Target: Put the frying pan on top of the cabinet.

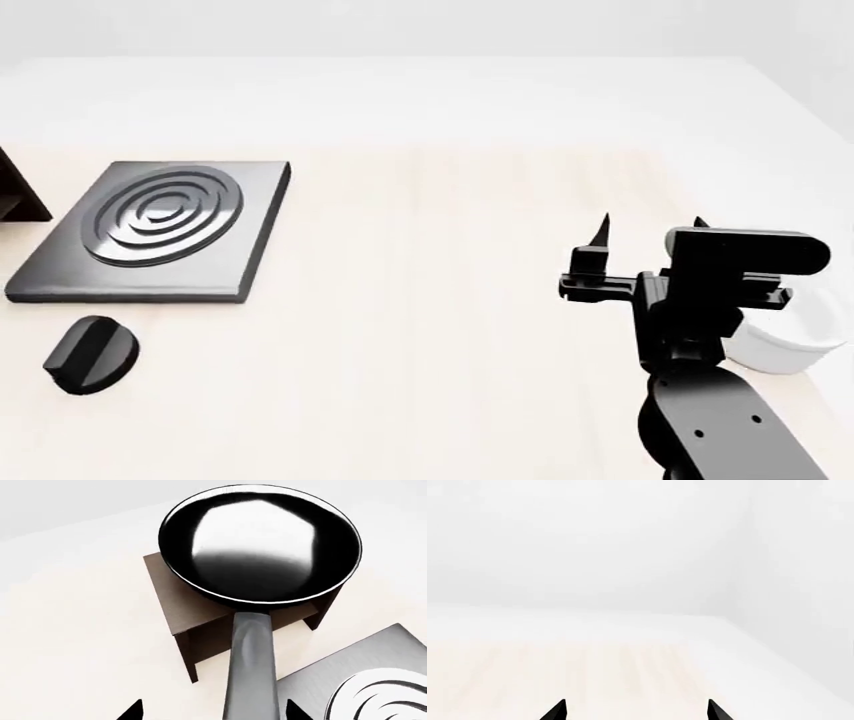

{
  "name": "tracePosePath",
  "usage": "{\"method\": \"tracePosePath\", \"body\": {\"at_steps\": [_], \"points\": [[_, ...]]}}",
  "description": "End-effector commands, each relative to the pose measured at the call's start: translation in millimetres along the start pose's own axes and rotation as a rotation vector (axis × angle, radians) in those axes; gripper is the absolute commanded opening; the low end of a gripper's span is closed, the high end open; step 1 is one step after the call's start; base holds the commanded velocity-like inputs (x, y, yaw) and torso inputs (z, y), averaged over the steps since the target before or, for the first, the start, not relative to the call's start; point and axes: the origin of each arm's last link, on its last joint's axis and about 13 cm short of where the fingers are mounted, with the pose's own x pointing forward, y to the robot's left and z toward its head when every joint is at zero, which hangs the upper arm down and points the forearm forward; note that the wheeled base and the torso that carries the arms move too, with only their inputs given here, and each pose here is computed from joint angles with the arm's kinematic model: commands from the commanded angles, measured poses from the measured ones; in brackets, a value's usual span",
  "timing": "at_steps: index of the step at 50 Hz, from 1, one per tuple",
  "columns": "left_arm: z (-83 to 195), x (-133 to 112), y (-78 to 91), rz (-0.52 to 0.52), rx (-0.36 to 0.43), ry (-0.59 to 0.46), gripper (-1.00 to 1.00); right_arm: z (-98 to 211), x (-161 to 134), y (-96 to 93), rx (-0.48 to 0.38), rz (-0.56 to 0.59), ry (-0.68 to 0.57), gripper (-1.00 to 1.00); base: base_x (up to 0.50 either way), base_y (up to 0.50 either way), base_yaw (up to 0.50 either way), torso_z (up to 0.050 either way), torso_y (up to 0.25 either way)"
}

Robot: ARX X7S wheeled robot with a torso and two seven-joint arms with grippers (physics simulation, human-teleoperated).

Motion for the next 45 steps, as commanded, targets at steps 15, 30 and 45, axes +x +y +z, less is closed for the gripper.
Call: {"method": "tracePosePath", "body": {"at_steps": [15, 30, 45], "points": [[21, -15, -7.9, -0.068, -0.011, -0.181, 1.00, -1, 0, 0.7, -0.001, 0.002, 0.002, 1.00, 0.00, 0.00, 0.00, 0.000, 0.226], [-87, -101, -31.1, -0.966, 0.267, -0.136, 1.00, 3, -2, -1.4, 0.004, -0.004, -0.009, 1.00, 0.00, 0.00, 0.00, 0.000, 0.000], [-188, -142, 44.0, -1.382, 0.250, -0.361, 1.00, 5, -5, 0.2, -0.004, 0.009, -0.020, 1.00, 0.00, 0.00, 0.00, 0.000, 0.000]]}}
